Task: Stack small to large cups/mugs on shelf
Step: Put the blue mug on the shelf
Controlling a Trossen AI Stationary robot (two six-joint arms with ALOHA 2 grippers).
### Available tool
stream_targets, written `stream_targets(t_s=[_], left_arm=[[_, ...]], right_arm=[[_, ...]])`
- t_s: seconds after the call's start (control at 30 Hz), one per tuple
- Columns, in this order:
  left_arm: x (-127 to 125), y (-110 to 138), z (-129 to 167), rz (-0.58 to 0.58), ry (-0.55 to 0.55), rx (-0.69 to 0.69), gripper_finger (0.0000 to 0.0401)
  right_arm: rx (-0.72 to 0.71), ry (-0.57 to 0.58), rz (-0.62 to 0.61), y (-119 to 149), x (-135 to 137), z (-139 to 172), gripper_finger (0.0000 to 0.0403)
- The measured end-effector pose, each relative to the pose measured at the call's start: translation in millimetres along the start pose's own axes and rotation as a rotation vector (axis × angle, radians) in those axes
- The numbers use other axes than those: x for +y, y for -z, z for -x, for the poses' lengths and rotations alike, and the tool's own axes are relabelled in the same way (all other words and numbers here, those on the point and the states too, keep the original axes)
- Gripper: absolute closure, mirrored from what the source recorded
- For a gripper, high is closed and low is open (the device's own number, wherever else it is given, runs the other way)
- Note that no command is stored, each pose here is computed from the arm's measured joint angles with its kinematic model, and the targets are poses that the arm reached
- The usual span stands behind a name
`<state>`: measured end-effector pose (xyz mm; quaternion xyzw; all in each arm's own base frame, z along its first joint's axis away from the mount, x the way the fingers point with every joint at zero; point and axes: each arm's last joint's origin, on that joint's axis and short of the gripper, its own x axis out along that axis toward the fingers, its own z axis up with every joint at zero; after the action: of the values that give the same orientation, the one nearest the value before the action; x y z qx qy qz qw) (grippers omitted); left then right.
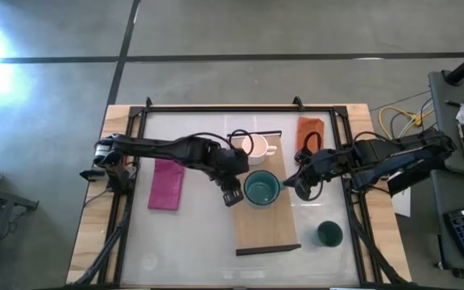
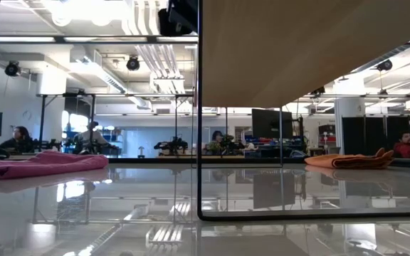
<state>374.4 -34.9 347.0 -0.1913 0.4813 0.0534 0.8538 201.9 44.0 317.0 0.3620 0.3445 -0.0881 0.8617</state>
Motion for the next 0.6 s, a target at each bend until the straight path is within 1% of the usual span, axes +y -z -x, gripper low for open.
stream_targets(t_s=[0.23,0.33,0.43,0.6], left_arm=[[10.7,-8.2,2.5,-0.001,-0.02,-0.06,0.0315],[15.6,-8.0,2.7,-0.002,-0.038,-0.043,0.0315],[17.9,-2.9,6.2,-0.018,-0.065,-0.004,0.0315],[18.4,0.7,22.2,-0.015,-0.068,-0.021,0.0315]], right_arm=[[0.012,-0.011,-0.017,0.4,0.4,0.0,0.0374],[0.023,-0.018,-0.017,0.8,0.6,0.0,0.0374],[0.019,-0.03,0.0,0.7,0.5,3.6,0.0374],[0.031,-0.091,-0.013,2.8,2.0,14.6,0.0374]])
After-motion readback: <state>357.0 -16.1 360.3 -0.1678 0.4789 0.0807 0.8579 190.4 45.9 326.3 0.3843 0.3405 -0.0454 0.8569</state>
